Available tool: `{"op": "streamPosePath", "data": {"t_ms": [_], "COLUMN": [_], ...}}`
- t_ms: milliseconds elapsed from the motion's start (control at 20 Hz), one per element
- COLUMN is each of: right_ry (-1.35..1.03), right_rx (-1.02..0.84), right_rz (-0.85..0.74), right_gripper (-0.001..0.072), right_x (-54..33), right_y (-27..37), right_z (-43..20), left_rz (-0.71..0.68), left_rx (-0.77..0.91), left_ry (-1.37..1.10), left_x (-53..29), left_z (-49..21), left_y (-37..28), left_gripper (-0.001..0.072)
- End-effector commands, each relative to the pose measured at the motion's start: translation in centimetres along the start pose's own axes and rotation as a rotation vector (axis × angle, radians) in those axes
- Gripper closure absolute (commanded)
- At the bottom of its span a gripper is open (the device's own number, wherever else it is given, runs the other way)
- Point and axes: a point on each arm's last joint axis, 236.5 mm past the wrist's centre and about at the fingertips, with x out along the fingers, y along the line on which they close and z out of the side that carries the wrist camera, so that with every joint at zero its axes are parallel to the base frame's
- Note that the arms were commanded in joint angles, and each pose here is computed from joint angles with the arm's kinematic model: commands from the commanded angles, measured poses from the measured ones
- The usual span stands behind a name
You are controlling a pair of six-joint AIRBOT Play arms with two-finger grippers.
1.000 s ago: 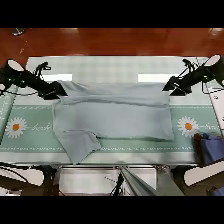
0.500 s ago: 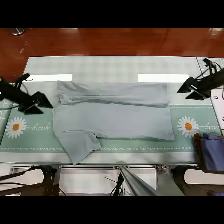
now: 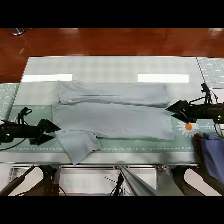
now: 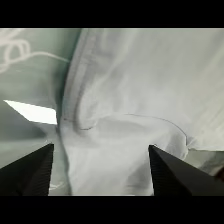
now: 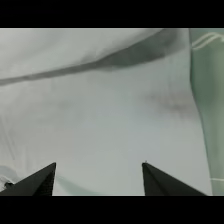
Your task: Fold the shirts.
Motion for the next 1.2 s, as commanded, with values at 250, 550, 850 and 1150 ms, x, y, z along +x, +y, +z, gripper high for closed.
{"op": "streamPosePath", "data": {"t_ms": [250, 550, 850, 1150], "right_ry": [-0.136, 0.155, 0.21, 0.186], "right_rx": [0.203, 0.33, 0.279, 0.271], "right_rz": [-0.03, -0.213, -0.191, -0.104], "right_gripper": [0.0089, 0.0089, 0.0089, 0.0102], "right_x": [-3.0, -3.0, 0.2, 3.9], "right_y": [-3.9, -9.3, -8.0, -5.4], "right_z": [2.1, -6.8, -7.6, -5.9], "left_rz": [-0.039, -0.049, -0.088, -0.086], "left_rx": [0.089, 0.131, 0.122, 0.12], "left_ry": [0.044, 0.048, 0.033, 0.021], "left_x": [4.2, 4.1, 4.1, 4.1], "left_z": [-3.1, -3.2, -2.9, -2.6], "left_y": [-1.9, -2.1, -3.0, -3.0], "left_gripper": [0.0045, 0.0686, 0.0686, 0.0686]}}
